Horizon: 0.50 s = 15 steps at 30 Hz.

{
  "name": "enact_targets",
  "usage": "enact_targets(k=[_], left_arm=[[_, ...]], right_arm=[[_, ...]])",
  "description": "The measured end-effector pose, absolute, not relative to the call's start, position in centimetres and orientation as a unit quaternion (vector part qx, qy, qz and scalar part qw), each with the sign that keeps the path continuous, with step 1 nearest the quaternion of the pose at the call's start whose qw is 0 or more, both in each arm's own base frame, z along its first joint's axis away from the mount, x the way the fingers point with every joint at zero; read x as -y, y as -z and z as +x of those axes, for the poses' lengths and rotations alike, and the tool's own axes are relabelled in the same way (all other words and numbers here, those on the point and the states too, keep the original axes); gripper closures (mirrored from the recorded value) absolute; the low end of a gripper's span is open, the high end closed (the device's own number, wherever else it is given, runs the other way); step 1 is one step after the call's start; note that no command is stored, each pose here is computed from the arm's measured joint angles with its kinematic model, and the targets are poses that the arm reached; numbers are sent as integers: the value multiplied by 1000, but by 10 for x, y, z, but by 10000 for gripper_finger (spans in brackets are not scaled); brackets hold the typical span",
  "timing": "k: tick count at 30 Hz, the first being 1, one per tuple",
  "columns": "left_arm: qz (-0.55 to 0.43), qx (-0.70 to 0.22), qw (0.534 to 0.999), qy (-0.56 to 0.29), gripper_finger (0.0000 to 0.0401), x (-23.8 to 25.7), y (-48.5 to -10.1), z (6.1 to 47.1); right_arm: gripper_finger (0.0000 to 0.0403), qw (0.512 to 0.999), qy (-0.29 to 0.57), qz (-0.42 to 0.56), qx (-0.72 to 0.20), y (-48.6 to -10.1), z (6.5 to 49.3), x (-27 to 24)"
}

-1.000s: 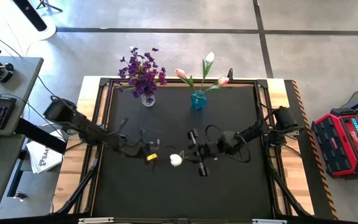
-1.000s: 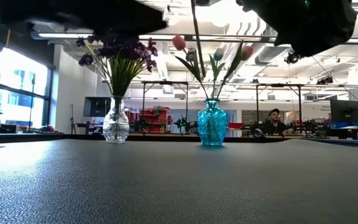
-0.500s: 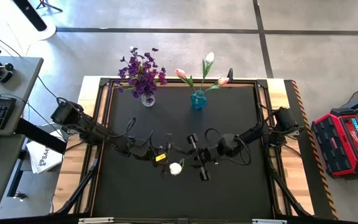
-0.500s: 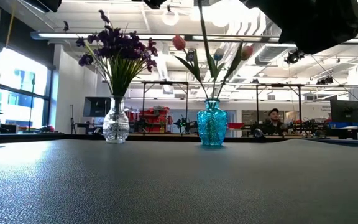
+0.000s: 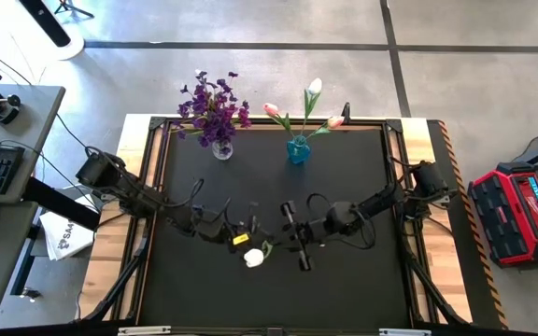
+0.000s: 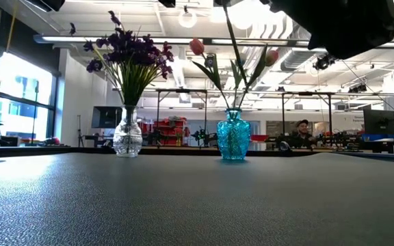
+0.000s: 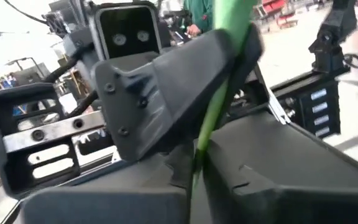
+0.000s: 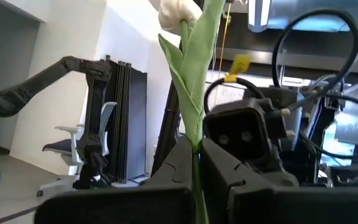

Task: Sort flowers into vase by color
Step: Put the white flower into the blue vase

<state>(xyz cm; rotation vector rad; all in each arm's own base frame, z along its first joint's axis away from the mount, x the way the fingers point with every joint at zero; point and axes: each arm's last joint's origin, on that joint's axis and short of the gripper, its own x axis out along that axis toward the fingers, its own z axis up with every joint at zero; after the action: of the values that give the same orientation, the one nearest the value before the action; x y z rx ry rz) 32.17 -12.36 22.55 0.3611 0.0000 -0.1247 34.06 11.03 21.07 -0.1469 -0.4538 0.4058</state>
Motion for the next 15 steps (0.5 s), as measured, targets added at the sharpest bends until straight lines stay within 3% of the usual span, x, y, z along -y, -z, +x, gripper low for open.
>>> enact_targets(k=[6, 11, 15], left_arm=[[195, -36, 980, 31, 392, 126, -219, 320], [184, -82, 979, -29, 398, 119, -213, 319], [168, -92, 981, -43, 399, 111, -212, 322]], right_arm=[[389, 975, -145, -74, 150, -207, 341, -115], [328, 994, -35, -103, 5, -213, 329, -120], [273, 992, 11, -118, -51, -225, 313, -125]])
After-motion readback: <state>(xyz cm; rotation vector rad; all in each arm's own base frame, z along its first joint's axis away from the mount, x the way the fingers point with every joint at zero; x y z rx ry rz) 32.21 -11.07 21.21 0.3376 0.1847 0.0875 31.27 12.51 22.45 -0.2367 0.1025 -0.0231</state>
